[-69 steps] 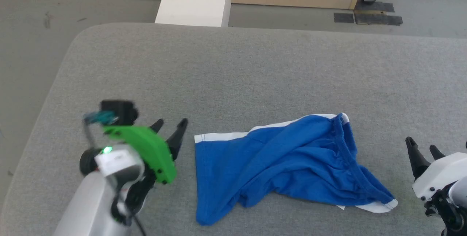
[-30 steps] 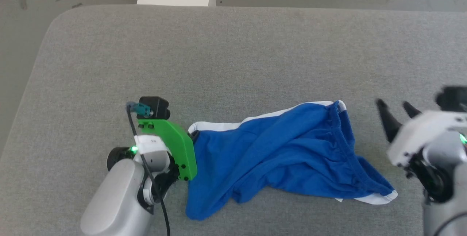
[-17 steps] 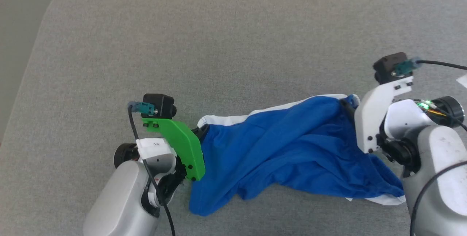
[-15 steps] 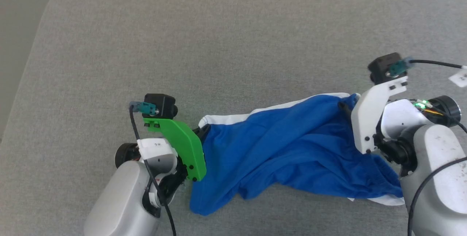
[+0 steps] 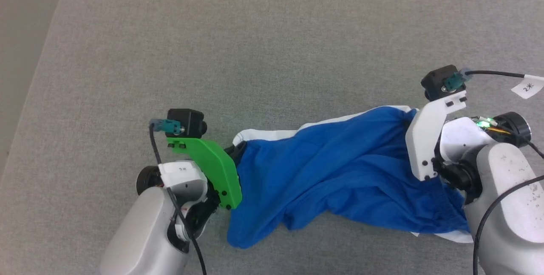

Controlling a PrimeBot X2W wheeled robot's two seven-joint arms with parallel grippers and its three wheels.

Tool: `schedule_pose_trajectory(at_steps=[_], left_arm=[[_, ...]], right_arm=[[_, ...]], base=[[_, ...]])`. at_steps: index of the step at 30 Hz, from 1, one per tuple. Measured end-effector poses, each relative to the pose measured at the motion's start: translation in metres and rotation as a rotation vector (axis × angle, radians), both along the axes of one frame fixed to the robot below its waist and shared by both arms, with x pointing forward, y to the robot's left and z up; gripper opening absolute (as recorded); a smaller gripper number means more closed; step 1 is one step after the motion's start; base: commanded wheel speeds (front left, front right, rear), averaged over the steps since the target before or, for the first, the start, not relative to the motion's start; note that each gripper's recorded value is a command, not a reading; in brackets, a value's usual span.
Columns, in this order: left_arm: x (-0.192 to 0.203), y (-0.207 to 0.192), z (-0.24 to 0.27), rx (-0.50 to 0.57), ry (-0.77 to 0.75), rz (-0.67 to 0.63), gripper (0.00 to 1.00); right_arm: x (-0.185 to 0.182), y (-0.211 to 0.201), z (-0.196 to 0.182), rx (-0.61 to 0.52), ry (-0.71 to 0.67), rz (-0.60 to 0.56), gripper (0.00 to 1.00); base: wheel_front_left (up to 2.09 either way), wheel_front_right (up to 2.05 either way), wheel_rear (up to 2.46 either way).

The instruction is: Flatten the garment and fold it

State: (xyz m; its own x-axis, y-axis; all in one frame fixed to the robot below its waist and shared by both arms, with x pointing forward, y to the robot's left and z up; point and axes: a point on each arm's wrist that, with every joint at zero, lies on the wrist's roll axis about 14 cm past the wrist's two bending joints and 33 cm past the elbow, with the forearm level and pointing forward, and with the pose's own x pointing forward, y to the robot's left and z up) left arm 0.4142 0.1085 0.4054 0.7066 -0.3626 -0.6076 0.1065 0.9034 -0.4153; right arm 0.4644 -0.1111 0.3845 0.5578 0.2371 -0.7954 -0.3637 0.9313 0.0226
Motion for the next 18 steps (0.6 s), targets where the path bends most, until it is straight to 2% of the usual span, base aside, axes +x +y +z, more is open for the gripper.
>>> schedule_pose_trajectory(at_steps=[8, 18], left_arm=[[0.019, 0.006, 0.048, -0.063, -0.161, 0.053, 0.0], [0.055, 0.023, 0.192, -0.068, -0.556, 0.082, 0.0]], right_arm=[[0.006, 0.007, 0.047, 0.12, -0.139, -0.018, 0.0], [0.028, 0.002, 0.188, 0.344, -0.48, -0.069, 0.0]], base=[[0.0, 0.0, 0.0], [0.0, 0.0, 0.0]])
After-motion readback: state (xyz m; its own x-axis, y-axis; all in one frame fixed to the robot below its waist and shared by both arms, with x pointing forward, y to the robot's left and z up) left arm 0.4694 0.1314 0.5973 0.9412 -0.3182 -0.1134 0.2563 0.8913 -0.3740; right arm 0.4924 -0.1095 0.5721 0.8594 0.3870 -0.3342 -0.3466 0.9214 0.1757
